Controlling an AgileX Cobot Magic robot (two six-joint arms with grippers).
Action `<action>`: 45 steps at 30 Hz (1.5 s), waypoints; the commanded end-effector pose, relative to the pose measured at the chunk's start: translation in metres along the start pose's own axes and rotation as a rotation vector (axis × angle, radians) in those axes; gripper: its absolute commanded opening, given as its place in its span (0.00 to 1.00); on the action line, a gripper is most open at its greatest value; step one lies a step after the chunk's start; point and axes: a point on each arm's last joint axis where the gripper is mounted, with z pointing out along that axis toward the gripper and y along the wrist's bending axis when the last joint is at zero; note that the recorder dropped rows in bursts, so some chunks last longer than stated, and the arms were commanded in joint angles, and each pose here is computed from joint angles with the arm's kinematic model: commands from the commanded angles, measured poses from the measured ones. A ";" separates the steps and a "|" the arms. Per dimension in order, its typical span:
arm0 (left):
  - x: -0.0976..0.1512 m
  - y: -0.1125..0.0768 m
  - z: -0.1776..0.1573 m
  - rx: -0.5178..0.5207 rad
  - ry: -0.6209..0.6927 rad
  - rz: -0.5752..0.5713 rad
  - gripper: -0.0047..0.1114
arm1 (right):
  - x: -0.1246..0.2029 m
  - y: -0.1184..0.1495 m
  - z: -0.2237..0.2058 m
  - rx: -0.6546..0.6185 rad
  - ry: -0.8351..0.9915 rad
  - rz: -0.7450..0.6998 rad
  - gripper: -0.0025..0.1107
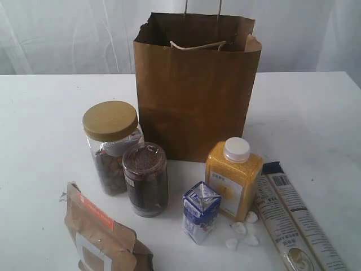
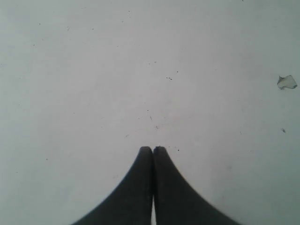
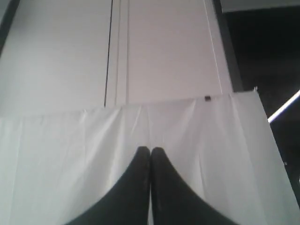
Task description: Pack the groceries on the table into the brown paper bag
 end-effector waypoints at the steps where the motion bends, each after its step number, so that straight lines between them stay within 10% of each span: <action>1: 0.005 -0.001 0.000 0.008 0.035 0.000 0.04 | 0.071 -0.017 0.029 0.060 0.422 -0.156 0.02; 9: 0.005 -0.001 0.000 0.008 0.035 0.000 0.04 | 0.235 -0.047 0.009 -0.135 1.343 -0.502 0.02; 18: 0.005 -0.001 0.000 0.008 0.035 0.000 0.04 | 0.252 -0.054 0.002 -0.047 1.856 -0.331 0.02; 22: 0.005 -0.001 0.000 0.008 0.035 0.000 0.04 | 0.233 -0.038 0.018 -0.125 1.947 -0.191 0.02; 28: 0.005 -0.001 0.000 0.008 0.035 0.000 0.04 | 0.216 0.016 0.034 -0.564 1.869 0.096 0.02; 33: 0.005 -0.001 0.000 0.008 0.035 0.000 0.04 | 0.214 0.051 0.031 -0.857 1.780 0.024 0.04; 45: 0.005 -0.001 0.000 0.008 0.035 0.000 0.04 | 0.213 0.080 0.029 -1.059 1.649 -0.151 0.63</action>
